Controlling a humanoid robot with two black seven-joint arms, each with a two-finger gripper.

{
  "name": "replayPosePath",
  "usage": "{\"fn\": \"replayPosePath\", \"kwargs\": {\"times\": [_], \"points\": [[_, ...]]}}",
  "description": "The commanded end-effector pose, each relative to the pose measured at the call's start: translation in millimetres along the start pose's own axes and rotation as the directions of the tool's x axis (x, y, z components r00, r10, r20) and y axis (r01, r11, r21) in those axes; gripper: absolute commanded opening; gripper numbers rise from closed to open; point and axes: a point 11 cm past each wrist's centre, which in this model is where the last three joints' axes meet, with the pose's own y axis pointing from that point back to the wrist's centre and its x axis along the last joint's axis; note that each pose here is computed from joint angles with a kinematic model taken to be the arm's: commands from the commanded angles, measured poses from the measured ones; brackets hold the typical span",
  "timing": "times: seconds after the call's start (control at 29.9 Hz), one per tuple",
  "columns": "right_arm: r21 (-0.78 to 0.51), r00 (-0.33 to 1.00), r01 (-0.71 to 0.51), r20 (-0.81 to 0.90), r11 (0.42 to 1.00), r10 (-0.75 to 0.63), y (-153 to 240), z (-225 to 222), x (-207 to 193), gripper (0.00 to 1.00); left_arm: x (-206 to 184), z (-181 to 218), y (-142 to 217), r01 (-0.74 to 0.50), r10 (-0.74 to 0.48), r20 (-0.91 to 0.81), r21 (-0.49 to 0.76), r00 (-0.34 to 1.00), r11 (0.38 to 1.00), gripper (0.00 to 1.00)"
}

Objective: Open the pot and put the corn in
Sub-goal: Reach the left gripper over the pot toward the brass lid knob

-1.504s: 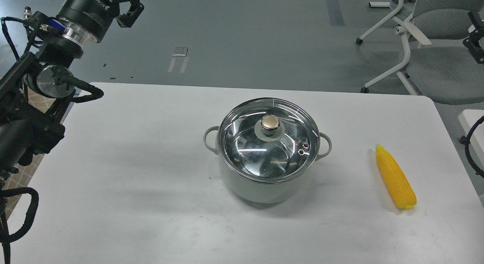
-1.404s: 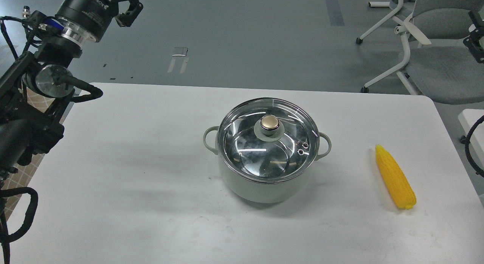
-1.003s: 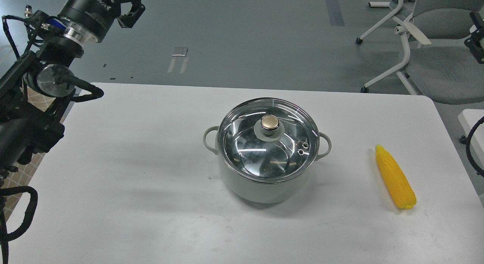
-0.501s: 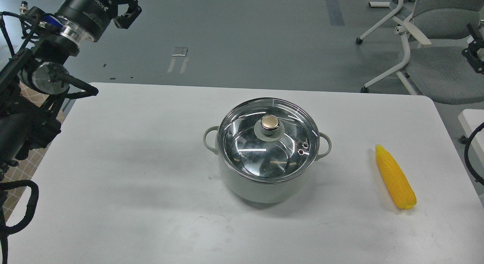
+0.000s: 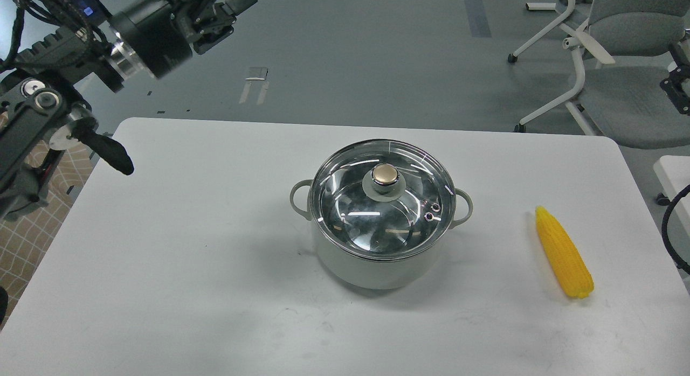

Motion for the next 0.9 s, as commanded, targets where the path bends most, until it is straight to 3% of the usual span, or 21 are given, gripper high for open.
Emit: {"fn": "replayPosePath", "kwargs": {"times": [0.0,0.1,0.5,0.67,0.87], "points": [[0.005,1.0,-0.004,0.001,1.0,0.004,1.5,-1.4,1.5,1.0,-12.8,7.0,-4.9,0.064,-0.074,0.255,0.051,0.964,0.997,0.87],[0.014,1.0,-0.007,0.002,1.0,0.007,2.1,-4.0,2.5,1.0,-36.3,14.5,-18.8,0.129,-0.147,0.421,0.071,0.895,0.989,0.86],[0.022,1.0,-0.012,-0.003,1.0,0.012,3.2,-8.8,4.3,1.0,-127.6,32.0,-62.4,0.351,-0.284,0.73,0.064,0.622,0.934,0.85],[0.029,1.0,-0.014,-0.002,0.999,0.014,3.7,-11.1,5.1,1.0,-161.6,9.3,-59.4,0.424,-0.367,0.746,0.126,0.556,0.897,0.85],[0.036,1.0,-0.021,-0.008,0.999,0.021,5.3,-15.2,7.6,1.0,-185.2,-0.2,-52.7,0.461,-0.378,0.748,0.109,0.545,0.88,0.85]]}}
